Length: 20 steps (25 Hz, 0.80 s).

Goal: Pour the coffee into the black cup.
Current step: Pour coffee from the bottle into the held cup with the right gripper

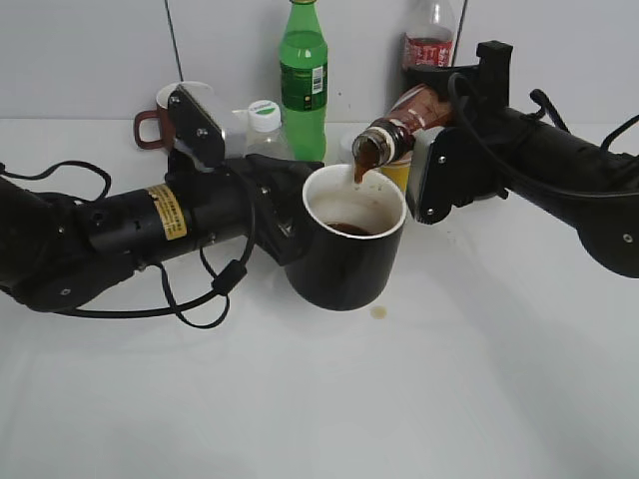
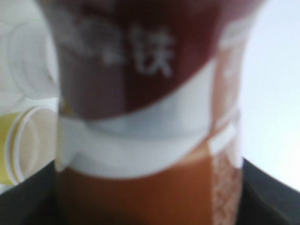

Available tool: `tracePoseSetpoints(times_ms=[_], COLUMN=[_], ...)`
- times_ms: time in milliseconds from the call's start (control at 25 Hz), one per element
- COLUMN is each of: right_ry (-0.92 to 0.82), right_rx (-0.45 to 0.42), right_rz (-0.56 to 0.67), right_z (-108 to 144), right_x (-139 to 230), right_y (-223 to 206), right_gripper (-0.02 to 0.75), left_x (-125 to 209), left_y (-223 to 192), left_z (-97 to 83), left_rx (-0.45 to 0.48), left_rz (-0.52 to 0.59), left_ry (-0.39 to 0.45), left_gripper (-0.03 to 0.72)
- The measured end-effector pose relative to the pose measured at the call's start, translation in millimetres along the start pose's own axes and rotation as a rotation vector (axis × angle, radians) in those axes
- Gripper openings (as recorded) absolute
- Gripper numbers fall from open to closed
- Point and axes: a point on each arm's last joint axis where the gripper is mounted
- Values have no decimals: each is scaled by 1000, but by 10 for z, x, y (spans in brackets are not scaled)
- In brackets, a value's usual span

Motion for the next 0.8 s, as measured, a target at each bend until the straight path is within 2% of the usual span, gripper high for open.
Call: tracePoseSetpoints(times_ms=[800], right_ry=[88], right_rx=[49], right_rz=[6], right_z=[-45], right_x=[4], right_y=[1], right_gripper=[503], left_x=[-8], left_y=[0], left_z=[-5], left_rx=[5], left_rz=[-9], left_ry=[-1], left_gripper=[54])
Point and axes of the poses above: a point on each arm's last joint axis where the gripper is mounted, y pointing back along that axis away from the gripper, z along the wrist's bending axis when the last joint is at zero, x = y × z, and after that the axes turned 10 degrees about y, right-handed
